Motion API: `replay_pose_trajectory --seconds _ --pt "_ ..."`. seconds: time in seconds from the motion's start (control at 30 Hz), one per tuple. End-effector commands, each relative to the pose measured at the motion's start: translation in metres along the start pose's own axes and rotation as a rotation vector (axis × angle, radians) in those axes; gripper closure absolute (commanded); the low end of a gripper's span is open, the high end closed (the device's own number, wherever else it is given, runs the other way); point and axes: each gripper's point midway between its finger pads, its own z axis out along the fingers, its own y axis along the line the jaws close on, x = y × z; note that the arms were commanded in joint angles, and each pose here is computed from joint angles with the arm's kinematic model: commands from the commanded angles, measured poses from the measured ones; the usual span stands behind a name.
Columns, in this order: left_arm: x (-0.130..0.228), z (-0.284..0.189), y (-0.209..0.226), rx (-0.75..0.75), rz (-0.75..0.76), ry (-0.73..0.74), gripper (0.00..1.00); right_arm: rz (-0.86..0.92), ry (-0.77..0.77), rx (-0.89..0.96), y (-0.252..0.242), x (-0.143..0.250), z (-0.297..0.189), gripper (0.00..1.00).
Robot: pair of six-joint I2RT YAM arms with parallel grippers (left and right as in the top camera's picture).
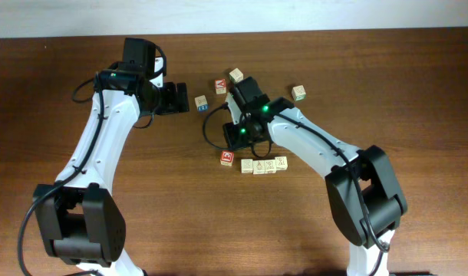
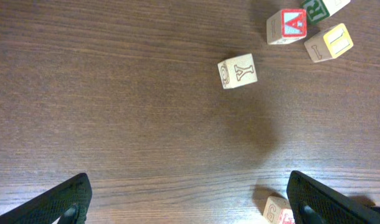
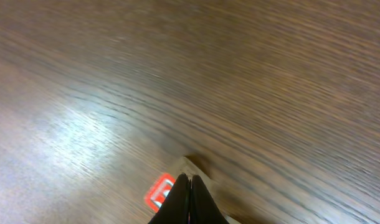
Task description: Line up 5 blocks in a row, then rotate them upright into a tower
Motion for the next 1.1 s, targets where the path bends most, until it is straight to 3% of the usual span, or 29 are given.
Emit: replay_pose_trajectory --seconds 0.0,0.23,0.43,0.67,1.07 --pt "-0.004 0.001 -0.001 0.002 -0.011 -0.01 0.01 -0.056 -0.03 -0.012 0.027 -0.003 -0.001 0.96" --pt "-0.009 0.001 0.016 -0.097 -0.012 -0.036 0.01 -0.026 -0.034 0.021 0.041 0.002 0.017 0.96" --pt "-0.013 -0.001 0.03 -0.146 -0.027 -0.05 0.01 0.028 -0.079 0.122 0.024 -0.006 0.018 0.96" --pt "-0.018 -0.005 0.069 -0.178 -0.197 -0.065 0.01 0.061 -0.105 0.17 0.014 -0.01 0.023 0.96" --pt "-0.016 -0.005 0.072 -0.189 -0.2 -0.059 0.01 0.081 -0.049 0.163 0.012 0.003 0.035 0.96"
